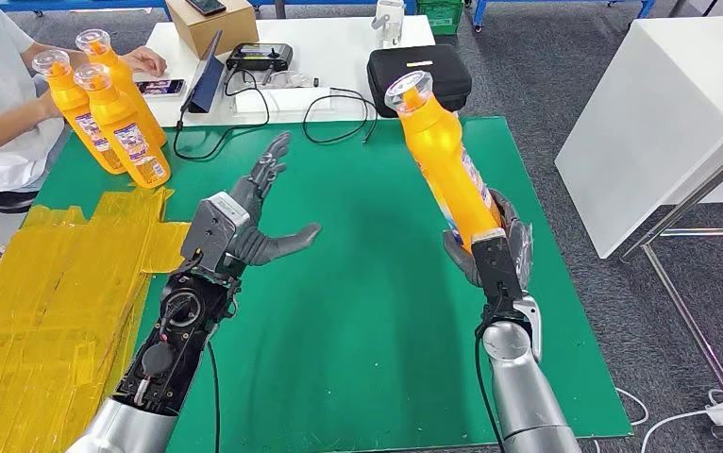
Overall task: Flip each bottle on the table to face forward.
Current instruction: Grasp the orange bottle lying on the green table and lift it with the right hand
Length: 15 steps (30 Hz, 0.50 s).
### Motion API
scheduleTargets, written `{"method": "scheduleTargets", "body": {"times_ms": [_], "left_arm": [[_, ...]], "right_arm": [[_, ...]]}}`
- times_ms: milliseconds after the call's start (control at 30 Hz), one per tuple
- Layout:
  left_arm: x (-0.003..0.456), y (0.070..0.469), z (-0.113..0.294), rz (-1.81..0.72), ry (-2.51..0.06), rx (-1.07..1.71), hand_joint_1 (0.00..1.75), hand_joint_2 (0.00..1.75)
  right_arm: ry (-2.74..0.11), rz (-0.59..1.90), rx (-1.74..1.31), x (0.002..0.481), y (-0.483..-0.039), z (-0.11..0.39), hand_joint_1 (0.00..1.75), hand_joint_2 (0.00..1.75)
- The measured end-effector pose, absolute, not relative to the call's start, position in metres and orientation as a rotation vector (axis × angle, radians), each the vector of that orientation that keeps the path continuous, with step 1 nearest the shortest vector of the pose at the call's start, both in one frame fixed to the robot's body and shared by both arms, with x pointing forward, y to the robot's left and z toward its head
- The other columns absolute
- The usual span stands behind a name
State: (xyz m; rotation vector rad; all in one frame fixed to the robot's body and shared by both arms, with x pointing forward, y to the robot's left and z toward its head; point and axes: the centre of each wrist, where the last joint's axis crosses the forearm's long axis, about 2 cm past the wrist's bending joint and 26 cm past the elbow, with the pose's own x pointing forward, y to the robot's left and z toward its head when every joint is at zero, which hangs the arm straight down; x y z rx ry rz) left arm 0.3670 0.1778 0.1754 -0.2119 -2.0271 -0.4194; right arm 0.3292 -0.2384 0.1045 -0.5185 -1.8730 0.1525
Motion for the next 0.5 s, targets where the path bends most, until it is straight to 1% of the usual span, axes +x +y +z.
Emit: {"method": "scheduleTargets", "body": {"times_ms": [100,167,333,500], "left_arm": [[0.371,0.170,0.182,-0.394,-1.939,-0.521,0.00,1.75],[0.375,0.167,0.186,-0.371,-1.898,-0.669,0.00,1.75],[0.383,0.165,0.190,-0.320,-1.852,-0.750,0.00,1.75],[0.390,0.163,0.193,-0.275,-1.812,-0.779,0.00,1.75]], "right_arm": [[-1.901,0.131,-0.489,0.332,-0.225,0.110,1.75,1.75],[-1.922,0.130,-0.464,0.333,-0.215,0.115,1.75,1.75],[-1.966,0.182,-0.403,0.335,-0.186,0.121,1.75,1.75],[-1.990,0.328,-0.298,0.325,-0.138,0.117,1.75,1.75]]}}
